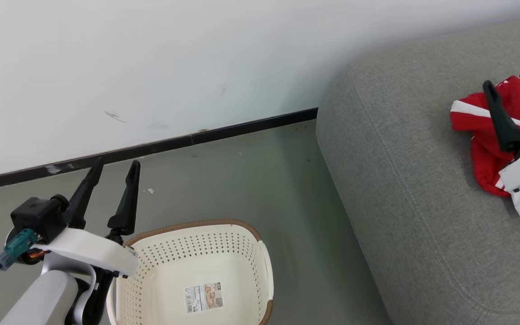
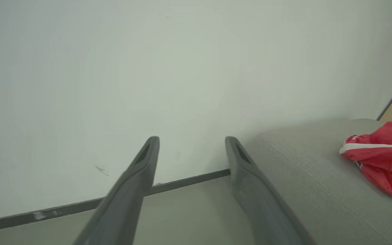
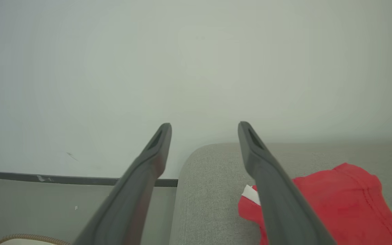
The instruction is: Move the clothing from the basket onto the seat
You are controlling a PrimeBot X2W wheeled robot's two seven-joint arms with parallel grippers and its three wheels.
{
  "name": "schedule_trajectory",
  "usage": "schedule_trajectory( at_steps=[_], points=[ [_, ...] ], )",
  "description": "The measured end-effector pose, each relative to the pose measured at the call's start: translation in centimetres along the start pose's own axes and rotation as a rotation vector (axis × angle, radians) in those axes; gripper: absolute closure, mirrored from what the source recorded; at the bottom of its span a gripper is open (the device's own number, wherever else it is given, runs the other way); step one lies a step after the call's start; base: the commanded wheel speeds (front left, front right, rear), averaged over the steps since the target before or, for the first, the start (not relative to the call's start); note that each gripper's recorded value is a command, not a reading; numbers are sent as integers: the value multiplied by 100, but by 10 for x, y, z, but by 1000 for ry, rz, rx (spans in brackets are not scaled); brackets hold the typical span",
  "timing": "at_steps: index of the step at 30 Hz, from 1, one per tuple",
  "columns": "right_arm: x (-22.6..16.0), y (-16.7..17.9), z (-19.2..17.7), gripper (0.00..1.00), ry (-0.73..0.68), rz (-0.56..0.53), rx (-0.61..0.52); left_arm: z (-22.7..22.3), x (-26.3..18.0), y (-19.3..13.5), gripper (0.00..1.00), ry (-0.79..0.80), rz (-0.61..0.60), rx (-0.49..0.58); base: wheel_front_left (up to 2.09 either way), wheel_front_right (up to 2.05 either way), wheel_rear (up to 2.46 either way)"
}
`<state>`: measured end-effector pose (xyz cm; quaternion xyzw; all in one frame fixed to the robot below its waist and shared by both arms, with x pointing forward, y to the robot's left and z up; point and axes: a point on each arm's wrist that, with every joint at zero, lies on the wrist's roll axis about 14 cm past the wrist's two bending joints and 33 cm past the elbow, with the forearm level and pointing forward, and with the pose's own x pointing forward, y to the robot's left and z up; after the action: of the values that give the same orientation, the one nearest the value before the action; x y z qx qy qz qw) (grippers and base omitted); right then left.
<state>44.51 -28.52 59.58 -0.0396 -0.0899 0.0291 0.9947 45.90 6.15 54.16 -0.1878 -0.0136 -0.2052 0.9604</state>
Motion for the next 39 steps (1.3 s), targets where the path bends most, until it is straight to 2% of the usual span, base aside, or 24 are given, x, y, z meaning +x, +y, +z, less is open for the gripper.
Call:
schedule_trajectory(
  at_steps=[14,23,26,32,39],
  points=[
    [-9,79,-9,0,-32,123,136,16,-57,48,0,-58,229,-2,0,0,0],
    [-24,104,-16,0,-36,120,214,18,-92,62,0,-81,333,-23,0,0,0],
    [-28,112,-17,0,-39,120,250,22,-99,64,0,-101,354,-30,0,0,0],
    [-40,125,-25,0,-15,148,219,30,-111,65,0,-125,368,6,0,0,0],
    [-51,138,-27,0,-10,168,215,31,-123,63,0,-143,373,-12,0,0,0]
  ],
)
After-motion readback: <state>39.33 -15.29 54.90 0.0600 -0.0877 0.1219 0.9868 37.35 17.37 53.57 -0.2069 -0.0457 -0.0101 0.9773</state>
